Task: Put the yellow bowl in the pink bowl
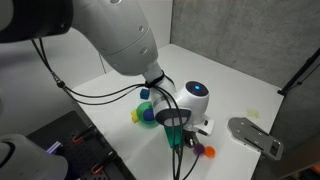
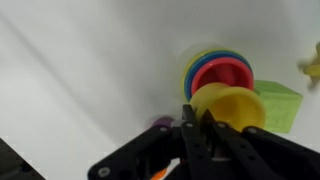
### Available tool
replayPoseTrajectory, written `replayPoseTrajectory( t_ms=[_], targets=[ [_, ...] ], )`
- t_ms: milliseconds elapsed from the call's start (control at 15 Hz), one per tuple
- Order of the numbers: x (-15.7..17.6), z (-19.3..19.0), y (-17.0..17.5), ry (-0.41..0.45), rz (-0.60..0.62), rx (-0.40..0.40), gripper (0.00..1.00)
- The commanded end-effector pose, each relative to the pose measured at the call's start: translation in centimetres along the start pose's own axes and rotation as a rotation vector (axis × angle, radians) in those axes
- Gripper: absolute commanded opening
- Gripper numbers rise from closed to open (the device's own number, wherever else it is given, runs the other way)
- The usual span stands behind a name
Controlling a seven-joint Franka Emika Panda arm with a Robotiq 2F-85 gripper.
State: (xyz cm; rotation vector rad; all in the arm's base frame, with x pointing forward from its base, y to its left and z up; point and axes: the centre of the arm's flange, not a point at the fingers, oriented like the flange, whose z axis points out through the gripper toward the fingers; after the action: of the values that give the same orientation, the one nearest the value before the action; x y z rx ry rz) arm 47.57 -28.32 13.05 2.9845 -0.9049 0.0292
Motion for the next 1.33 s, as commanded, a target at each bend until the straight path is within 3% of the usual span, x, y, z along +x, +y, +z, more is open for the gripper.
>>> replayPoseTrajectory(
  t_ms=[0,667,733,867,1267],
  targets=[
    [-0.7,0.2,-0.3,0.007,-0.028,0.006,0.05],
    [-0.7,1.8,-1.7,-0.002,-0.062,-0.003,0.05],
    [-0.7,1.9,-1.6,-0.004,-0.061,-0.003,0.35],
    [-0.8,2.0,-1.5,-0.007,-0.060,-0.002,0.42],
    [-0.6,0.3,-2.0,-0.021,-0.064,0.010,0.90]
  ],
)
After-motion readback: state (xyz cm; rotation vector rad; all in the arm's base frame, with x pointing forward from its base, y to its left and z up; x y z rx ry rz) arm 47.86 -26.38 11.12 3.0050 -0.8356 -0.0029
